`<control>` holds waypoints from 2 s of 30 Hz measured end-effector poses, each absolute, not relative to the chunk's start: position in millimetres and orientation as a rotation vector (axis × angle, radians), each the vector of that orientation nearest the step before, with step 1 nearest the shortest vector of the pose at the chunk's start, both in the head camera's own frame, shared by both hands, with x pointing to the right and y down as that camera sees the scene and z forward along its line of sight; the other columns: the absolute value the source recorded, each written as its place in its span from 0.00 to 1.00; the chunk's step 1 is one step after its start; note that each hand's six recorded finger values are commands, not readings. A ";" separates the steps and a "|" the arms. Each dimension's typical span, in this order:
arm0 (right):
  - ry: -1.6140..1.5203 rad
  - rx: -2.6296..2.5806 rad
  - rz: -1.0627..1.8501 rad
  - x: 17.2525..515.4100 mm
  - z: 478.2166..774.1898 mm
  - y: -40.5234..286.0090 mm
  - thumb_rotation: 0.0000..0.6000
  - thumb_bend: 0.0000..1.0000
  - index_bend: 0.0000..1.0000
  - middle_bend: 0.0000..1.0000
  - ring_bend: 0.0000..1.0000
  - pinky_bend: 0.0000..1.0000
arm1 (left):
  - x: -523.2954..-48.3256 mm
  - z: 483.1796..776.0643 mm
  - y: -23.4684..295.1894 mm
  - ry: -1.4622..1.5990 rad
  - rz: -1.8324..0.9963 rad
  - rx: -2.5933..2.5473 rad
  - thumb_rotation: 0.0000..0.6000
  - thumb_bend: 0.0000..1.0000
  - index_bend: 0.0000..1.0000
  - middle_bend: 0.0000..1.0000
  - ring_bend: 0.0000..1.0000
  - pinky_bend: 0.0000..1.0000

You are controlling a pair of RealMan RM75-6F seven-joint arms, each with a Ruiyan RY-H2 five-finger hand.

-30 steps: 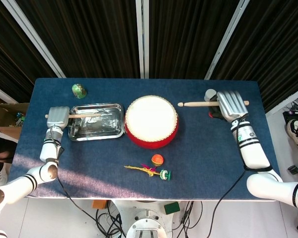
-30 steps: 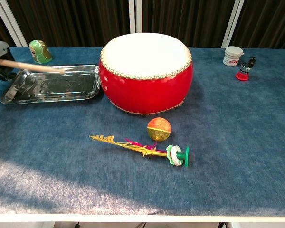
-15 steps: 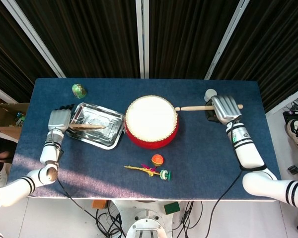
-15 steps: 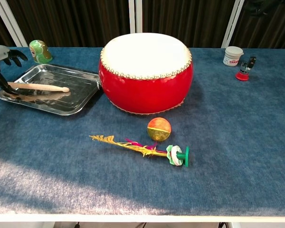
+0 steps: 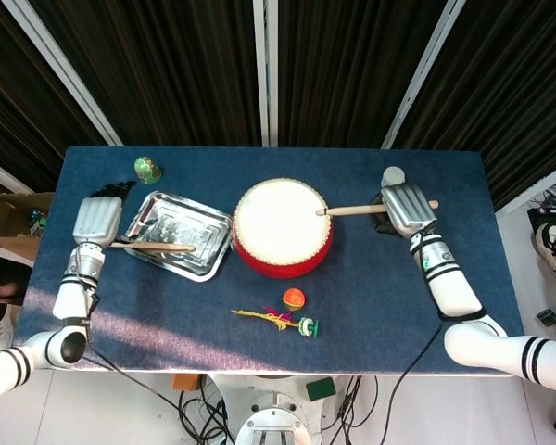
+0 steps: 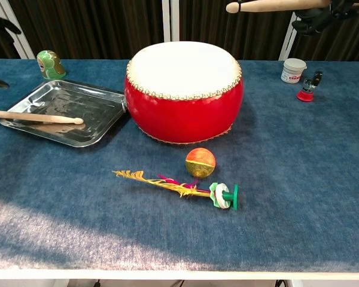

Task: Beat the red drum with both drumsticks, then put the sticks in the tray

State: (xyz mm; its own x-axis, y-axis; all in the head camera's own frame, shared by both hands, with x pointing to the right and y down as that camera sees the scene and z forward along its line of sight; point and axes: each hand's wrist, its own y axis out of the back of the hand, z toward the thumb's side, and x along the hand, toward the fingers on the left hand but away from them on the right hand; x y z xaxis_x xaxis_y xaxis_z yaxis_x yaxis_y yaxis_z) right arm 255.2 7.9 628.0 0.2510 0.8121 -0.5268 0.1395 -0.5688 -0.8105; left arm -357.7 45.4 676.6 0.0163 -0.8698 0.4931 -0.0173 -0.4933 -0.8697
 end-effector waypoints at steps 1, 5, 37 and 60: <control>-0.864 -1.890 1.348 255.0 628.2 8.6 1.00 0.54 1.00 1.00 1.00 1.00 | -354.9 669.4 46.0 0.932 -1.532 -1.599 1.00 0.09 0.20 0.22 0.23 0.32; -0.867 -1.910 1.340 253.5 630.3 12.5 1.00 0.54 1.00 1.00 1.00 1.00 | -341.8 650.4 50.7 0.949 -1.438 -1.632 1.00 0.09 0.24 0.25 0.24 0.37; -0.958 -2.314 0.895 126.0 670.0 56.8 1.00 0.54 1.00 1.00 1.00 1.00 | -196.8 588.8 75.1 0.850 -0.810 -1.981 1.00 0.09 0.33 0.32 0.34 0.48; -0.990 -2.375 0.874 102.9 674.8 60.0 1.00 0.54 1.00 1.00 1.00 1.00 | -155.8 591.2 73.1 0.895 -0.626 -2.007 1.00 0.23 0.44 0.45 0.47 0.62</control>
